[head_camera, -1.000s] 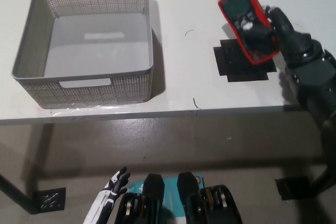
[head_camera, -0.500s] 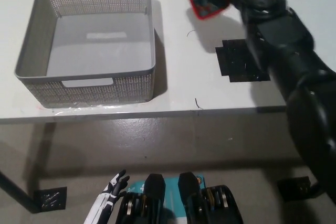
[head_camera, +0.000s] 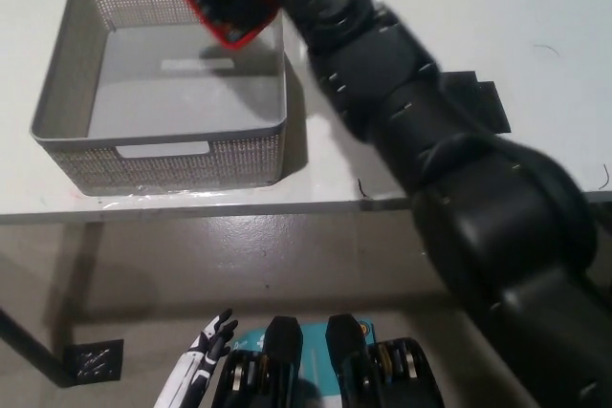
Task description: Use the right hand to pick up a multimeter on the right side and put it into a container on the left side
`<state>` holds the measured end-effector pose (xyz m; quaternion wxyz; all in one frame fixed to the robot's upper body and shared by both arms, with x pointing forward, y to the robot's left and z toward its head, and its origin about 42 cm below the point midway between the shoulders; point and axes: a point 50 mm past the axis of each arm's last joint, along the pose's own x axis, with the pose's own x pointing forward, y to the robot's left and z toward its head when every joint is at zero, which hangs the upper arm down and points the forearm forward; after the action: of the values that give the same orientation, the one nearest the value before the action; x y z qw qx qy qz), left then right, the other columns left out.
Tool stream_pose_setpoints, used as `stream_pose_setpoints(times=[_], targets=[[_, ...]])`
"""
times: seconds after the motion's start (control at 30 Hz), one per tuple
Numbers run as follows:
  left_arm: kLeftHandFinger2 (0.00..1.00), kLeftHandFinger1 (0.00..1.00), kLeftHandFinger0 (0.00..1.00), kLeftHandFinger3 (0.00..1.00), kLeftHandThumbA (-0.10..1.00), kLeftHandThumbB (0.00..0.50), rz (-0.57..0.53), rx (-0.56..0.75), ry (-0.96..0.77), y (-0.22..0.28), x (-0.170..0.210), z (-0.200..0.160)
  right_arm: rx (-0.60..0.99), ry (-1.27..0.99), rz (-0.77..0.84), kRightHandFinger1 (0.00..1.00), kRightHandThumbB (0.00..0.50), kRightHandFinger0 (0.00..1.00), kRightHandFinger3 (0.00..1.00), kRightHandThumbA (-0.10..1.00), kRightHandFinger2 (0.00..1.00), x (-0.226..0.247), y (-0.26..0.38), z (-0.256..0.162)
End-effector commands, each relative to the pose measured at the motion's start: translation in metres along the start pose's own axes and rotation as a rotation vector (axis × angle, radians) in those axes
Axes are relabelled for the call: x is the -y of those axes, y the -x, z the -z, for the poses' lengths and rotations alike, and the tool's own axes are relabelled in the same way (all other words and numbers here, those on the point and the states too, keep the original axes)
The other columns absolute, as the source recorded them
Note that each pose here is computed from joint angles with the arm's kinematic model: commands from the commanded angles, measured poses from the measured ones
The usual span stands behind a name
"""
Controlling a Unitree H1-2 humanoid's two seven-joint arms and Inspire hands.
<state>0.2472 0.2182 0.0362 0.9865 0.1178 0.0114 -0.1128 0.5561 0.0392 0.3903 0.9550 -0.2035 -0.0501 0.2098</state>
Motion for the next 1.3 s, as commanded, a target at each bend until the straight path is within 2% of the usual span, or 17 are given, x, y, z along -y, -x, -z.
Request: stream_pose_setpoints(times=[0.0,0.1,0.27,0.3,0.33,0.37,0.4,0.43,0.47,0.6,0.63,0.77,0.93,0.97,1.03,1.17,1.27], targets=[[1.0,1.0,1.0,1.0,1.0,0.381,0.012,0.06,-0.023,0.001,-0.001,-0.008,0.15,0.107,0.051,0.42,0.171,0.0,0.66,-0.1,0.71,0.001,-0.001,-0.041],[1.0,1.0,1.0,1.0,1.0,0.405,0.013,0.057,-0.023,0.001,0.0,-0.012,0.135,0.211,0.027,0.45,0.177,0.0,0.69,-0.1,0.75,-0.01,0.0,-0.023],[1.0,1.0,1.0,1.0,1.0,0.4,0.034,0.071,-0.029,-0.003,-0.001,-0.015,0.124,0.333,0.031,0.35,0.175,0.0,0.63,-0.1,0.72,-0.017,0.002,0.0],[1.0,1.0,1.0,1.0,1.0,0.41,0.037,0.068,-0.028,-0.004,-0.001,-0.016,0.111,0.336,0.026,0.39,0.172,0.0,0.66,-0.1,0.77,-0.016,0.003,0.006],[1.0,1.0,1.0,1.0,1.0,0.425,0.04,0.072,-0.034,-0.006,-0.001,-0.017,0.09,0.339,0.024,0.5,0.204,0.09,0.72,-0.1,0.85,-0.014,0.003,0.011],[1.0,1.0,1.0,1.0,1.0,0.449,0.043,0.077,-0.042,-0.008,-0.001,-0.019,0.051,0.361,0.009,0.95,0.272,0.61,0.98,0.19,1.0,-0.013,0.003,0.015],[1.0,1.0,1.0,1.0,1.0,0.45,0.047,0.076,-0.047,-0.009,-0.001,-0.02,0.034,0.362,-0.007,0.93,0.33,0.66,1.0,0.32,1.0,-0.012,0.003,0.016],[1.0,1.0,1.0,1.0,1.0,0.451,0.055,0.073,-0.055,-0.009,-0.001,-0.022,0.005,0.353,-0.059,1.0,0.383,0.86,1.0,0.5,1.0,-0.01,0.003,0.019],[1.0,1.0,1.0,1.0,1.0,0.459,0.059,0.071,-0.057,-0.01,-0.001,-0.023,-0.021,0.361,-0.116,1.0,0.422,1.0,1.0,0.59,1.0,-0.008,0.003,0.022],[1.0,1.0,1.0,1.0,1.0,0.459,0.069,0.084,-0.058,-0.013,-0.002,-0.025,-0.066,0.41,-0.162,1.0,0.433,1.0,1.0,0.71,1.0,0.003,0.004,0.035],[1.0,1.0,1.0,1.0,1.0,0.457,0.073,0.088,-0.056,-0.013,-0.002,-0.025,-0.094,0.429,-0.18,1.0,0.422,1.0,1.0,0.79,1.0,0.008,0.005,0.038],[1.0,1.0,1.0,1.0,1.0,0.457,0.073,0.097,-0.061,-0.016,-0.001,-0.029,-0.113,0.429,-0.185,1.0,0.439,1.0,1.0,0.82,1.0,0.02,0.005,0.041],[1.0,1.0,1.0,1.0,1.0,0.5,0.079,0.088,-0.054,-0.018,0.0,-0.029,-0.106,0.401,-0.172,1.0,0.421,1.0,1.0,0.88,1.0,0.033,0.006,0.041],[1.0,1.0,1.0,1.0,1.0,0.498,0.081,0.09,-0.051,-0.018,0.001,-0.03,-0.086,0.379,-0.162,1.0,0.41,1.0,1.0,0.88,1.0,0.039,0.006,0.038],[1.0,1.0,1.0,1.0,1.0,0.5,0.086,0.09,-0.056,-0.019,0.0,-0.03,-0.053,0.329,-0.136,1.0,0.447,1.0,1.0,0.91,1.0,0.053,0.005,0.028],[1.0,1.0,1.0,1.0,1.0,0.499,0.088,0.076,-0.067,-0.021,-0.002,-0.03,0.071,0.248,-0.053,1.0,0.366,1.0,1.0,0.94,1.0,0.105,0.01,-0.005],[1.0,1.0,1.0,1.0,1.0,0.5,0.077,0.066,-0.052,-0.019,-0.006,-0.028,0.166,0.147,0.002,1.0,0.376,1.0,1.0,0.94,1.0,0.137,0.018,-0.02]])
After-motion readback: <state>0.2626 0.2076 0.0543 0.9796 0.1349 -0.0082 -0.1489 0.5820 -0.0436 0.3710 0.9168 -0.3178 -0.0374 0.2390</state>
